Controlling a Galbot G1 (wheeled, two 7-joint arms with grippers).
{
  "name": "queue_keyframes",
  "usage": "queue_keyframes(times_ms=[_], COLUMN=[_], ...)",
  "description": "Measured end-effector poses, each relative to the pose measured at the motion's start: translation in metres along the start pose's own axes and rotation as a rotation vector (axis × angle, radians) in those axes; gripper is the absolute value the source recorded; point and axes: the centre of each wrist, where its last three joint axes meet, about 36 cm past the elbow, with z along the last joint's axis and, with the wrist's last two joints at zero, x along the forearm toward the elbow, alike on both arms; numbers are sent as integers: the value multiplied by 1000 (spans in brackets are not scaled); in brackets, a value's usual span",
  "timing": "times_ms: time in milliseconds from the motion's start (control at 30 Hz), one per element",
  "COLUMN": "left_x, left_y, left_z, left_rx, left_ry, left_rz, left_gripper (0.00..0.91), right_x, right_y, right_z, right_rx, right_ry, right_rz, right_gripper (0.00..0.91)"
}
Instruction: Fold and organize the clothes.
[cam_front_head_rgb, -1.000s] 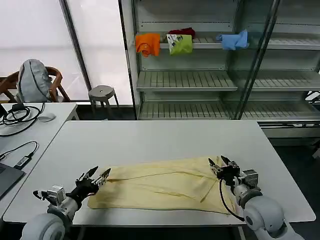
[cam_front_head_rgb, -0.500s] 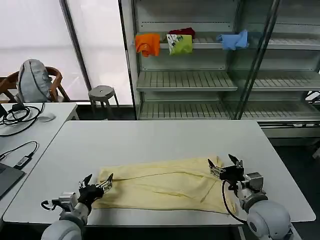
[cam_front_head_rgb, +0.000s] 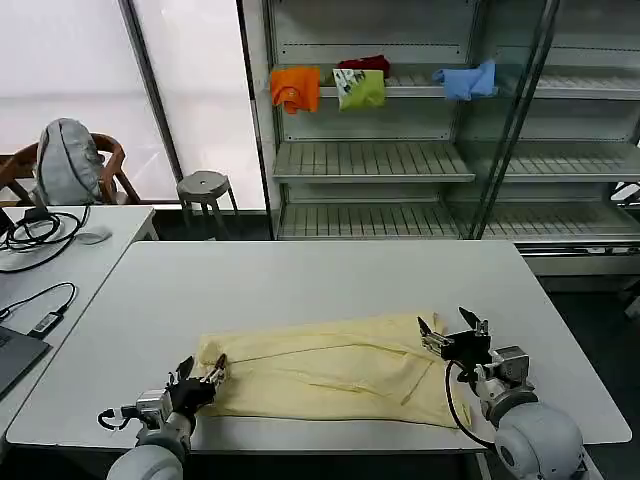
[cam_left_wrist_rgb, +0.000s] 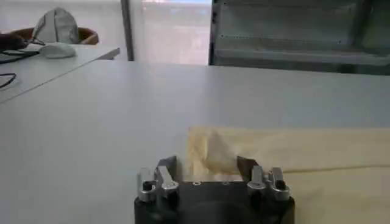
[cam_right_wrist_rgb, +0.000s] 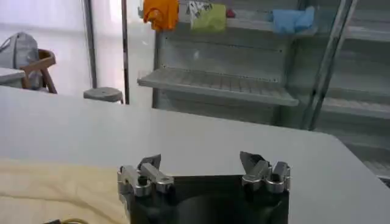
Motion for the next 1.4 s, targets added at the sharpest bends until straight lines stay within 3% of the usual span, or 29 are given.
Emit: queue_keyframes(times_ms=[400, 733, 1167, 1400], left_x=[1, 3, 6, 21], left_y=[-8, 9, 101, 99], left_z=[1, -4, -50, -74], left_rx=[-24, -77, -228, -261], left_ry=[7, -7, -92, -154], left_rz=[-1, -34, -215, -187], left_gripper=[20, 10, 10, 10], right_x=[2, 4, 4, 8], right_y=[1, 1, 4, 2], right_z=[2, 1, -2, -2], right_rx=[1, 4, -1, 4], right_ry=[5, 0, -16, -19], right_rz=[3, 7, 1, 14], right_gripper=[907, 907, 907, 907])
